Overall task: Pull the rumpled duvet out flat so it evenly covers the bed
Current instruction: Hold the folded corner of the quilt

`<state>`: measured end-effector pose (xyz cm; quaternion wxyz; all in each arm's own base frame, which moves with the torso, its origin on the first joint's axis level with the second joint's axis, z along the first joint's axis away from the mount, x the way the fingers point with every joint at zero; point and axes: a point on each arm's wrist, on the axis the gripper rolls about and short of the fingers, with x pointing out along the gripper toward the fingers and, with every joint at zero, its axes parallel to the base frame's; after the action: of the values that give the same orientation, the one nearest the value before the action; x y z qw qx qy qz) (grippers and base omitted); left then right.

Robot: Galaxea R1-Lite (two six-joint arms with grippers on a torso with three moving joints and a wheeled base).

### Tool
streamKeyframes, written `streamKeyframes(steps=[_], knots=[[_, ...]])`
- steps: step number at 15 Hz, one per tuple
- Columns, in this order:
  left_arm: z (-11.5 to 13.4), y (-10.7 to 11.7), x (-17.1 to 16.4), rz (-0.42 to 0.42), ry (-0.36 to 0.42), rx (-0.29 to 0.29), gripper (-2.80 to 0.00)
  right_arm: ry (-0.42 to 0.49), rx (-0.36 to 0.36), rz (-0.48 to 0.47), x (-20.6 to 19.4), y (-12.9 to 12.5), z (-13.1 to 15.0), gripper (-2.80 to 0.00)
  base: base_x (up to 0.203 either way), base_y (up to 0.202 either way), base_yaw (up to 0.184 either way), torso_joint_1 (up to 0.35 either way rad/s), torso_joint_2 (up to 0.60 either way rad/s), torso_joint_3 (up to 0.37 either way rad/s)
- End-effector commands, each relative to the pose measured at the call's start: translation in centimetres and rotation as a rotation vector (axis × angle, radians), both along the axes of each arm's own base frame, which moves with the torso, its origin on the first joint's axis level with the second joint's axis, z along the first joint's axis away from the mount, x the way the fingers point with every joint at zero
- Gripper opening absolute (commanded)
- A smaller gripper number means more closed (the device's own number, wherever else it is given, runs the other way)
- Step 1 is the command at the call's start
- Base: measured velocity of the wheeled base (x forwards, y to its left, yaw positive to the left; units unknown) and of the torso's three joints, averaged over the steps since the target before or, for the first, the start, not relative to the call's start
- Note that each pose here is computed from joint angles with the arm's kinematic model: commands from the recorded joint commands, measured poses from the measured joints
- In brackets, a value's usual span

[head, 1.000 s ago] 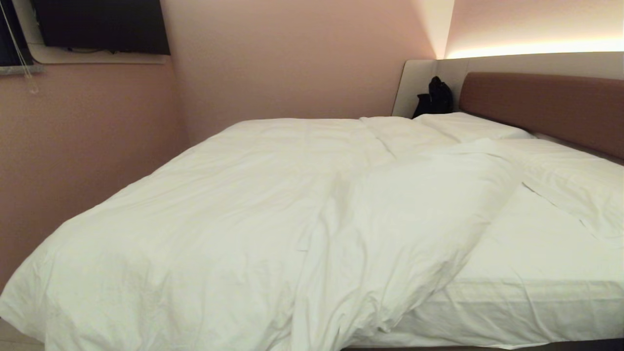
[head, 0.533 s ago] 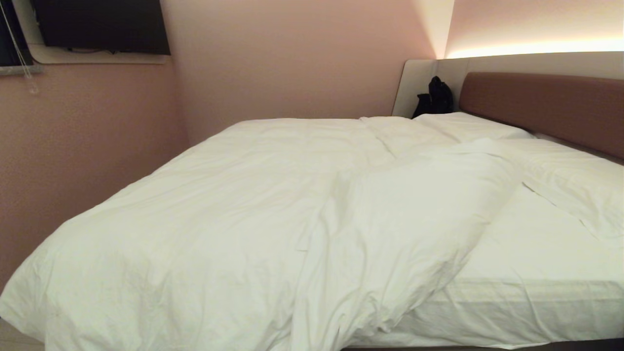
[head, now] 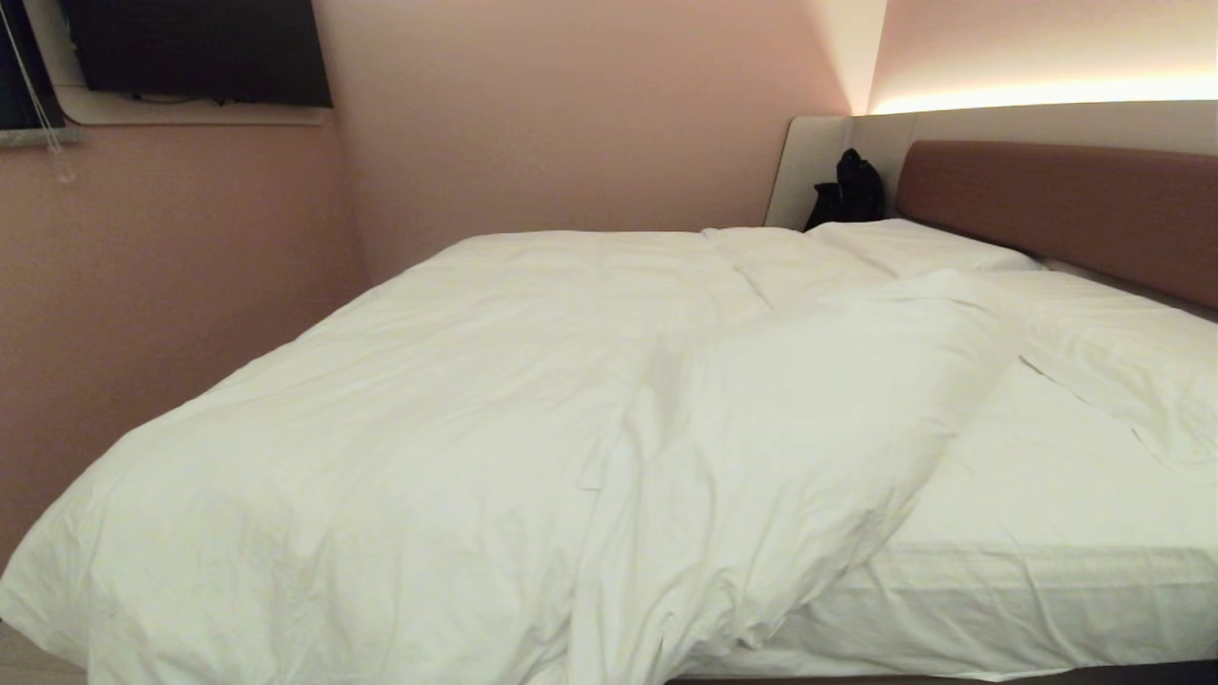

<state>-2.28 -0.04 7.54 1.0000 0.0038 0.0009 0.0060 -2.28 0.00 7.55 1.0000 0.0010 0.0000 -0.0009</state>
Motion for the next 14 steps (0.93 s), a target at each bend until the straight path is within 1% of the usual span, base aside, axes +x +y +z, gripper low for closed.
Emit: streamKeyframes(steps=[1, 14], knots=[[-0.01, 0.00, 0.00, 0.000, 0.000, 0.000, -2.80, 0.000, 0.000, 0.000, 0.00, 0.00, 0.00, -2.80, 0.000, 0.000, 0.000, 0.000, 0.00, 0.000], [-0.01, 0.00, 0.00, 0.000, 0.001, 0.001, -2.80, 0.000, 0.000, 0.000, 0.00, 0.00, 0.00, -2.80, 0.000, 0.000, 0.000, 0.000, 0.00, 0.000]])
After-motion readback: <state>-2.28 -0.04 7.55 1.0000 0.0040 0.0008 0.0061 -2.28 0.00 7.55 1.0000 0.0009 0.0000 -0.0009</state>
